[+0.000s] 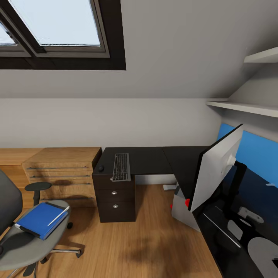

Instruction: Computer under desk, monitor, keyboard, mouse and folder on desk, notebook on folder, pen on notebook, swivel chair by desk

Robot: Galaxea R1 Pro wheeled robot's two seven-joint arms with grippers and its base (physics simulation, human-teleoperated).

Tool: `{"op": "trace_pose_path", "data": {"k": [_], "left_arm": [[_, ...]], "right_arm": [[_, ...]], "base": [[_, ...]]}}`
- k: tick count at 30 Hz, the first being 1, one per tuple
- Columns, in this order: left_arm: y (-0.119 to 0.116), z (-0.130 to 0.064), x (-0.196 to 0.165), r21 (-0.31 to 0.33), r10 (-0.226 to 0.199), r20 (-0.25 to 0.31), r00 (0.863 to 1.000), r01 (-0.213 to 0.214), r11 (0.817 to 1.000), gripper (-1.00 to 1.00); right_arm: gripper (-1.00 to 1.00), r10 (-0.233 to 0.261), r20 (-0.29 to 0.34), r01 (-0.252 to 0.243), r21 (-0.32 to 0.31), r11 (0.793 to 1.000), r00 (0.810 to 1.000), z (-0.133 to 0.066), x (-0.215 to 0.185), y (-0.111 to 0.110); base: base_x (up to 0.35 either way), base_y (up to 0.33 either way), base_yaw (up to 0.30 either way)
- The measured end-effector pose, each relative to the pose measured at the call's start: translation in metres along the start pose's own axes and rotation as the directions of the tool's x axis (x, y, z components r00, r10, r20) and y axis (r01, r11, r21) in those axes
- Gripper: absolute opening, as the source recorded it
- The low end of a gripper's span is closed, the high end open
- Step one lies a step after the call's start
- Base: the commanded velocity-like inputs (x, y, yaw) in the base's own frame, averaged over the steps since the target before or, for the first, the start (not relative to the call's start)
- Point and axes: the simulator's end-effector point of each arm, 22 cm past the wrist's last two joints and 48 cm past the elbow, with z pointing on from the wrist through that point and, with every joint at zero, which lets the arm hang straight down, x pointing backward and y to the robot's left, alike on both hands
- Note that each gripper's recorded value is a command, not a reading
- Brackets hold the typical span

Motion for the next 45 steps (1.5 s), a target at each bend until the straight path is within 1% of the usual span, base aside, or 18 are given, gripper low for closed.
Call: {"op": "trace_pose_path", "data": {"k": [1,2,4,7,13,15,19,25,28,32,39,41,45], "left_arm": [[0.000,0.000,0.000,0.000,0.000,0.000,1.000,0.000,1.000,1.00],[0.000,0.000,0.000,0.001,0.000,0.001,1.000,0.000,1.000,1.00],[0.000,0.000,0.000,0.001,0.000,0.001,1.000,0.000,1.000,1.00],[0.000,0.000,0.000,0.001,0.001,0.000,1.000,-0.001,1.000,1.00],[0.001,0.000,0.000,0.001,0.002,0.000,1.000,-0.002,1.000,1.00],[0.001,0.000,0.000,0.001,0.002,-0.001,1.000,-0.002,1.000,1.00],[0.000,0.000,0.000,0.001,0.003,-0.001,1.000,-0.003,1.000,1.00],[0.000,0.000,0.001,0.002,0.005,-0.001,1.000,-0.005,1.000,1.00],[0.000,0.000,0.001,0.003,0.006,-0.002,1.000,-0.006,1.000,1.00],[0.000,0.000,0.001,0.001,0.006,-0.002,1.000,-0.006,1.000,1.00],[0.003,0.000,0.001,-0.009,-0.001,-0.002,1.000,0.001,1.000,1.00],[0.003,0.000,0.001,-0.011,-0.001,-0.003,1.000,0.001,1.000,1.00],[-0.002,-0.001,0.003,-0.008,-0.008,-0.011,1.000,0.008,1.000,1.00]], "right_arm": [[1.00,0.007,-0.001,-0.007,0.002,1.000,1.000,0.000,0.000,0.000],[1.00,0.074,0.002,-0.074,0.015,0.997,0.997,0.001,-0.006,-0.005],[1.00,0.088,0.003,-0.088,0.018,0.996,0.996,0.001,-0.007,-0.006],[1.00,0.095,0.005,-0.095,0.017,0.995,0.996,0.001,-0.008,-0.006],[1.00,0.097,0.009,-0.097,0.016,0.995,0.995,0.001,-0.008,-0.006],[1.00,0.105,0.037,-0.106,0.014,0.994,0.994,0.001,-0.014,-0.006],[1.00,0.109,0.056,-0.111,0.018,0.994,0.992,0.001,-0.018,-0.008],[1.00,0.109,0.059,-0.111,0.021,0.994,0.992,0.001,-0.019,-0.010],[1.00,0.109,0.072,-0.112,0.030,0.993,0.991,0.003,-0.024,-0.017],[1.00,0.108,0.077,-0.111,0.036,0.993,0.991,0.003,-0.027,-0.021],[1.00,0.100,0.084,-0.105,0.049,0.993,0.991,0.006,-0.033,-0.032],[1.00,0.095,0.089,-0.101,0.059,0.993,0.991,0.008,-0.037,-0.040],[1.00,0.090,0.091,-0.097,0.069,0.993,0.992,0.009,-0.041,-0.047]], "base": [[0.000,0.000,0.000],[0.000,0.000,0.000],[0.000,0.000,0.000],[0.000,0.000,-0.094],[0.002,0.000,-0.098],[0.114,0.000,-0.002],[0.236,0.000,-0.001],[0.074,0.000,0.000],[0.154,-0.057,0.000],[0.156,-0.077,0.000],[0.027,-0.014,0.000],[0.003,-0.001,0.000],[0.000,0.000,0.000]]}}
